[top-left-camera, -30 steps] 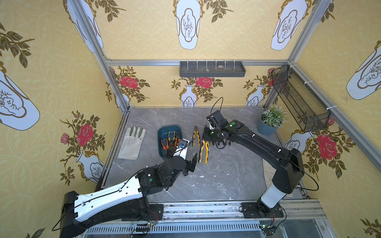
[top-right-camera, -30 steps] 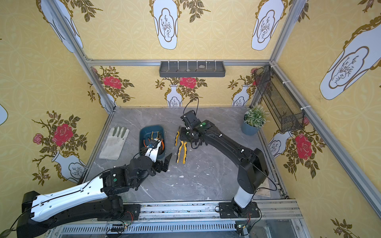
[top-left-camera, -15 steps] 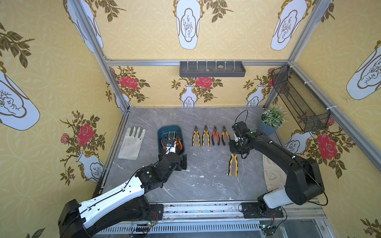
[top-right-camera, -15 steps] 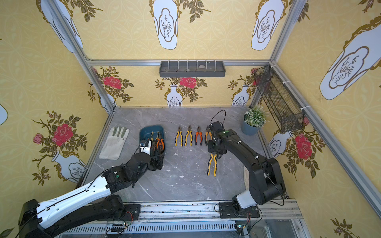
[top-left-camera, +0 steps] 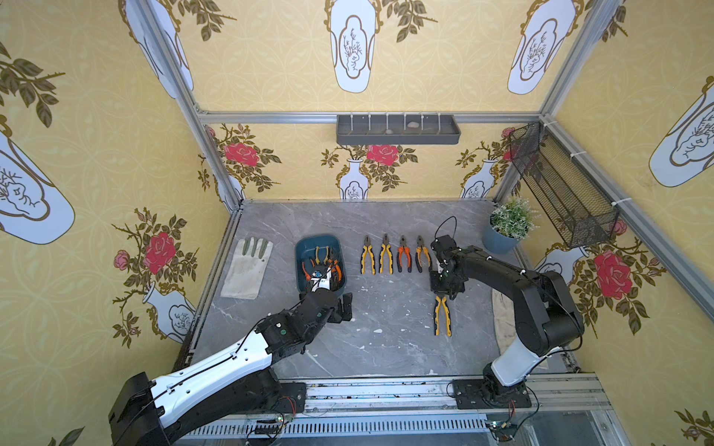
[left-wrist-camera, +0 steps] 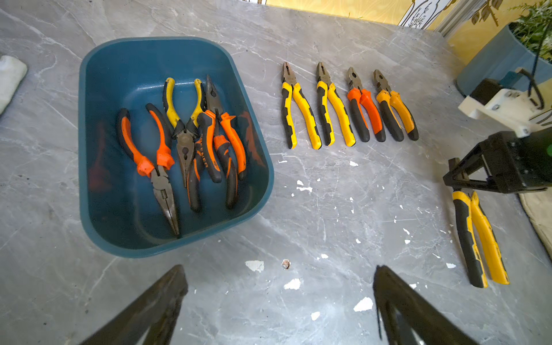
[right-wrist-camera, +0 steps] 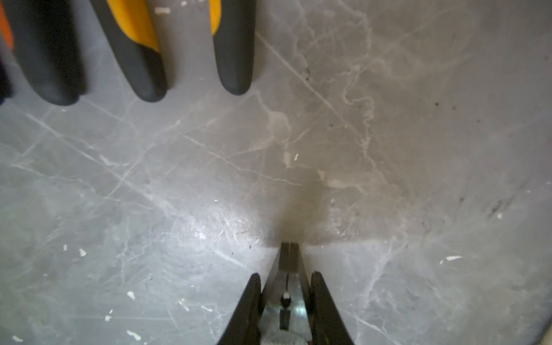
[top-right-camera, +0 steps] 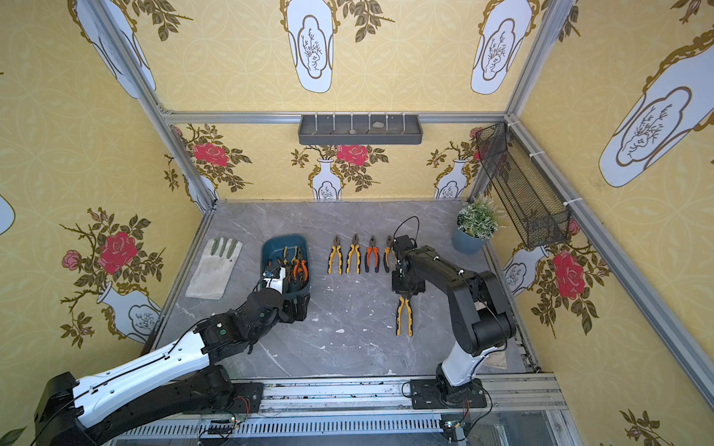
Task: Take the pliers out of the storage box
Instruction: Place the pliers at the center of the board.
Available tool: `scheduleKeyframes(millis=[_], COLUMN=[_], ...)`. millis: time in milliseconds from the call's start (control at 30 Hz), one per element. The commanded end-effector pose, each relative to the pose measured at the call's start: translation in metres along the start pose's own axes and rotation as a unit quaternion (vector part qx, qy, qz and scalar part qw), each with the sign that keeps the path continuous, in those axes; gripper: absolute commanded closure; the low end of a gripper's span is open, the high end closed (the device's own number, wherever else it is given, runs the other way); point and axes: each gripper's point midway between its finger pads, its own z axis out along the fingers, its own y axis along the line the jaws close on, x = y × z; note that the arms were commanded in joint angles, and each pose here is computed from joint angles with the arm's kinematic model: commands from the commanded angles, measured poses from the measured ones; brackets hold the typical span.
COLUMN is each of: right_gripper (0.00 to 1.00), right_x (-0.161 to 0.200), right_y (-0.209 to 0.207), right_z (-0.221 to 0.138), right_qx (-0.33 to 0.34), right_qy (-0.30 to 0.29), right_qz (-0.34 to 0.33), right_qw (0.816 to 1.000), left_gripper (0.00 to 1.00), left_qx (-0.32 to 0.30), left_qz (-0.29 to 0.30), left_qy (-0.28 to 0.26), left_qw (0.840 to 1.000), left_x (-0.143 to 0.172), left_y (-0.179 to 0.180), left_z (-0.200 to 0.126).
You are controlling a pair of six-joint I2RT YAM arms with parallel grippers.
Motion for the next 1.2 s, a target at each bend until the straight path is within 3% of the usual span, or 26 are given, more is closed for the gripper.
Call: scheduleKeyframes(millis=[0, 333, 667, 1167], right_gripper=[1.00, 1.00, 1.00, 0.89], right_x=[-0.006, -0.005, -0.008, -0.010], right_y=[0.002, 0.010, 0.034, 0.029], right_z=[0.006, 0.022, 0.016, 0.026], right_qx=[-0.004, -0.030, -0.065, -0.030], right_qy=[-0.007, 0.013, 0.005, 0.007], right_qz=[-0.006, -0.008, -0.014, -0.016], right_qw=[1.000, 0.999, 0.998, 0.999], left_gripper=[0.01, 0.01, 0.01, 0.01], left_qx=[0.002, -0.001, -0.003, -0.005], left_qz=[-0.005, -0.007, -0.014, -0.015], left_qy=[-0.004, -0.002, 0.002, 0.003], left_qw=[1.000, 1.000, 1.000, 1.000], left_x=[0.001, 0.006, 0.010, 0.011], left_y=[0.001, 0.005, 0.007, 0.009], left_z=[0.002, 0.000, 0.002, 0.000])
